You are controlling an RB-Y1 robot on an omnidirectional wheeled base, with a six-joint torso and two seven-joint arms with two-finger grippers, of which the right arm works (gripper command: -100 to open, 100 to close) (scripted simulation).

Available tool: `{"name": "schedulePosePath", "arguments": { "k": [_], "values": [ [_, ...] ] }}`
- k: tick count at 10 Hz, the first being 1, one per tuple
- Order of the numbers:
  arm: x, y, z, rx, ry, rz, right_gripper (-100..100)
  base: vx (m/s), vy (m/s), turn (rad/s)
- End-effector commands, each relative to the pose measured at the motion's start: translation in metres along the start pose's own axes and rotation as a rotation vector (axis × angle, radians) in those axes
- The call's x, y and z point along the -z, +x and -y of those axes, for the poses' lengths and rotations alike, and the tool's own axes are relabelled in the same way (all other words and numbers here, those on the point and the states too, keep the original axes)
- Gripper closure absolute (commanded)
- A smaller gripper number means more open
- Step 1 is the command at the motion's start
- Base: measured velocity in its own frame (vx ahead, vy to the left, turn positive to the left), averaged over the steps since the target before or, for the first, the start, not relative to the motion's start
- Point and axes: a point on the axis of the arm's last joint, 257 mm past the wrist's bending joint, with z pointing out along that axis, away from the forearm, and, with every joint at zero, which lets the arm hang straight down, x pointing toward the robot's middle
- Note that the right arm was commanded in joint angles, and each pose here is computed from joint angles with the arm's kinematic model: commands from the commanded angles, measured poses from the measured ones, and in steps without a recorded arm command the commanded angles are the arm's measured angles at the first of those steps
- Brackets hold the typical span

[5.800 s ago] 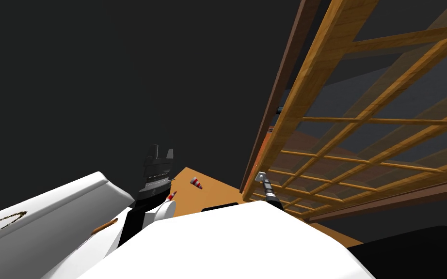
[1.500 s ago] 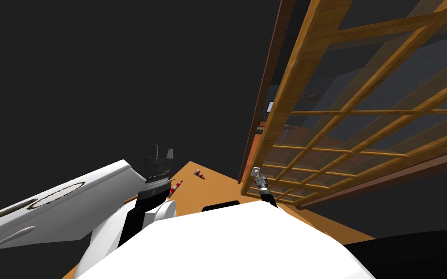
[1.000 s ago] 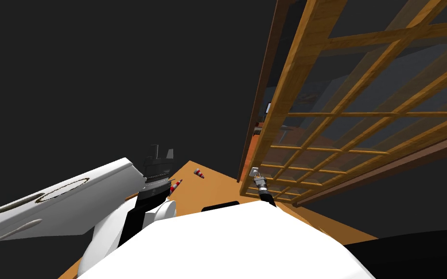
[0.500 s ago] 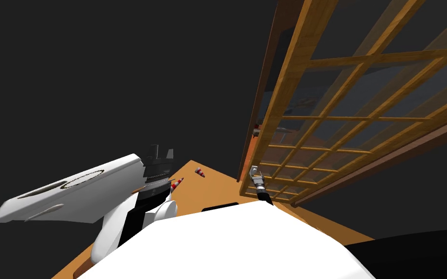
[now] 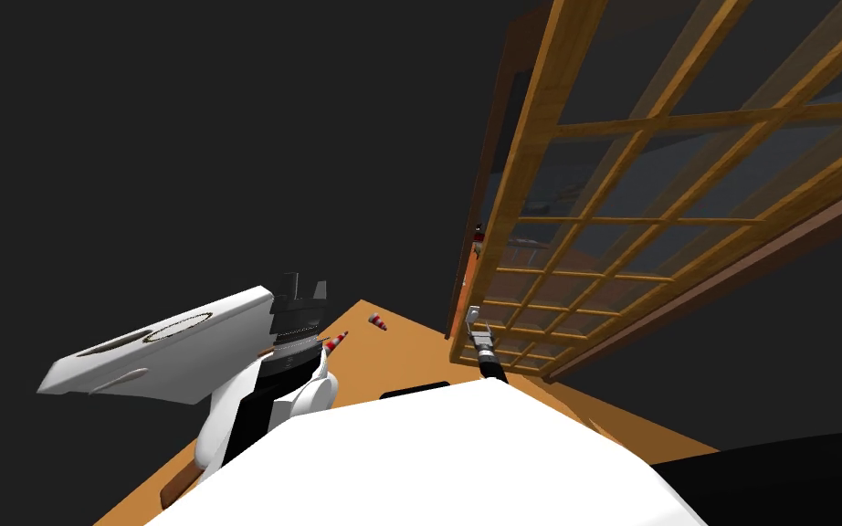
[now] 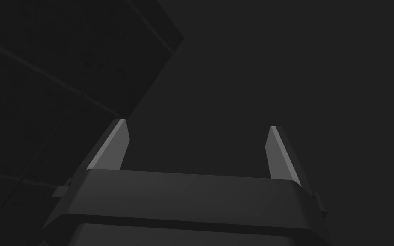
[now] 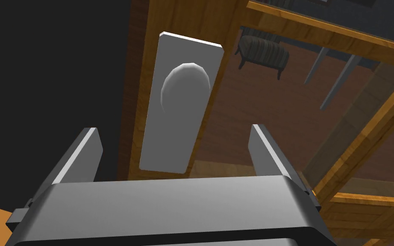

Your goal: Pull the door open

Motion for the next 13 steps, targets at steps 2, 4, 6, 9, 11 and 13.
{"name": "schedulePosePath", "arguments": {
  "k": [2,4,6,9,11,13],
  "values": [
    [0.0004,0.005,0.009,-0.113,-0.003,-0.003,-100,-0.095,-0.017,0.004],
    [0.0005,0.008,0.015,-0.176,-0.004,-0.005,-100,-0.082,-0.013,0.002],
    [0.0004,0.008,0.016,-0.191,-0.004,-0.006,-100,-0.068,-0.017,0.001],
    [0.0027,-0.001,-0.018,-0.198,-0.041,-0.001,-100,0.174,0.009,0.12],
    [0.0046,-0.005,-0.042,-0.199,-0.066,0.0,-100,0.223,-0.042,0.112],
    [0.0047,-0.005,-0.034,-0.196,-0.057,0.001,100,0.045,-0.012,-0.001]
  ]
}}
